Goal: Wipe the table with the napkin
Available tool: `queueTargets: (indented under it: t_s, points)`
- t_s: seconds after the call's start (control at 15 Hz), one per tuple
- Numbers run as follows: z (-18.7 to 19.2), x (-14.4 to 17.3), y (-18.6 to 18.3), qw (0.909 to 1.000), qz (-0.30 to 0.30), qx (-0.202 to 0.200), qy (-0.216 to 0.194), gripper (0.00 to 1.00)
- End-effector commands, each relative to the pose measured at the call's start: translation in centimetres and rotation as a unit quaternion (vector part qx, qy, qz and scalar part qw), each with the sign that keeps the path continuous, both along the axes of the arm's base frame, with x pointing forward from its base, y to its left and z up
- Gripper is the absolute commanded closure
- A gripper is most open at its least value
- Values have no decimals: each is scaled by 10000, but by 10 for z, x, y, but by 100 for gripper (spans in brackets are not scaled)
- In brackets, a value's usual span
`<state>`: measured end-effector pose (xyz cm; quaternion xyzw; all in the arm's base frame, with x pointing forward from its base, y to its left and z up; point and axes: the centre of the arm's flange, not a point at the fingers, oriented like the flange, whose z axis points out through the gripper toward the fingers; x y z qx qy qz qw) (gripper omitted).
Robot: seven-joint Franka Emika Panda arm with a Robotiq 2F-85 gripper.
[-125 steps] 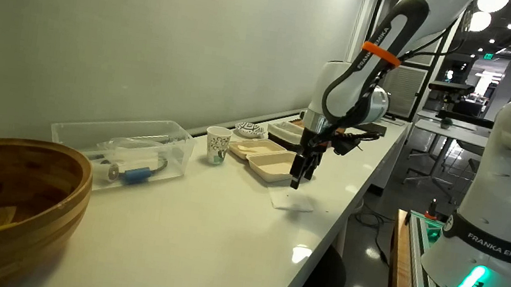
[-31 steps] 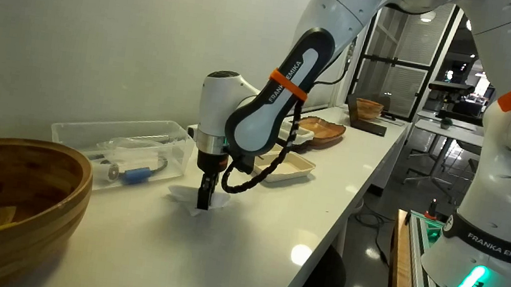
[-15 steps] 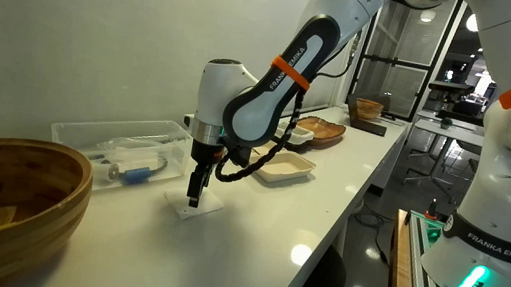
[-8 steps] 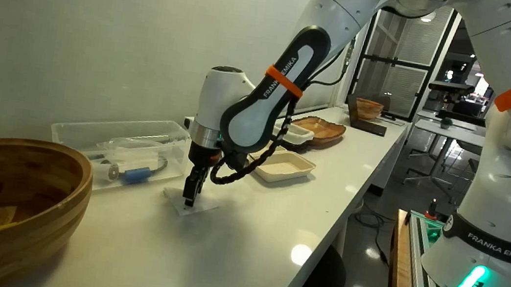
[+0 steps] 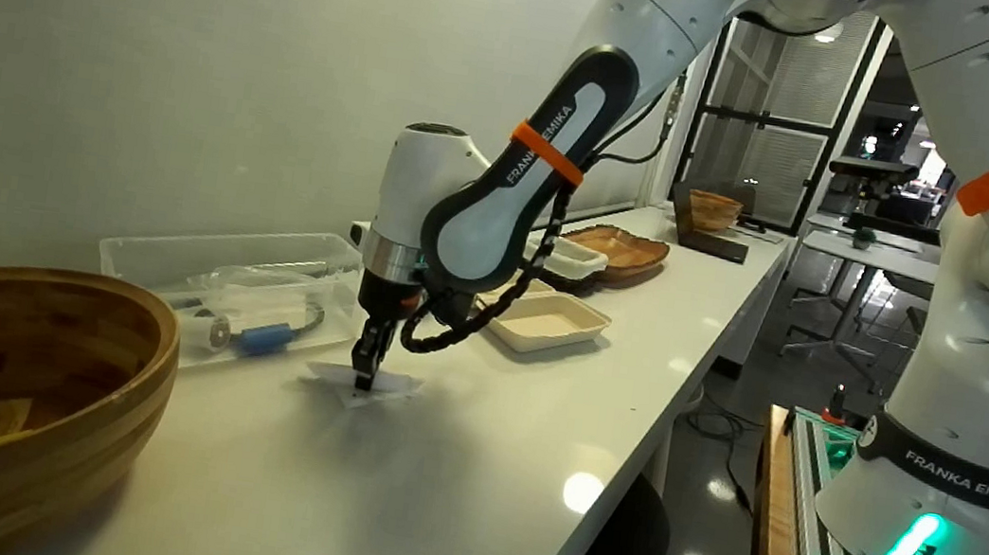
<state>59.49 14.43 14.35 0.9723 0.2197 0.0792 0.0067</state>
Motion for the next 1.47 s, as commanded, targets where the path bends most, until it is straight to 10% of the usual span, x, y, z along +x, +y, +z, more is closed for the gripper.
queueTargets:
  t_s: [0.0, 0.73, 1.4]
  points:
    - [-6, -2, 5, 9999, -12, 7, 108, 100]
    - [-23, 63, 54, 9953, 835, 417, -260, 100]
    - [-11, 54, 76, 9902, 1147, 732, -329, 100]
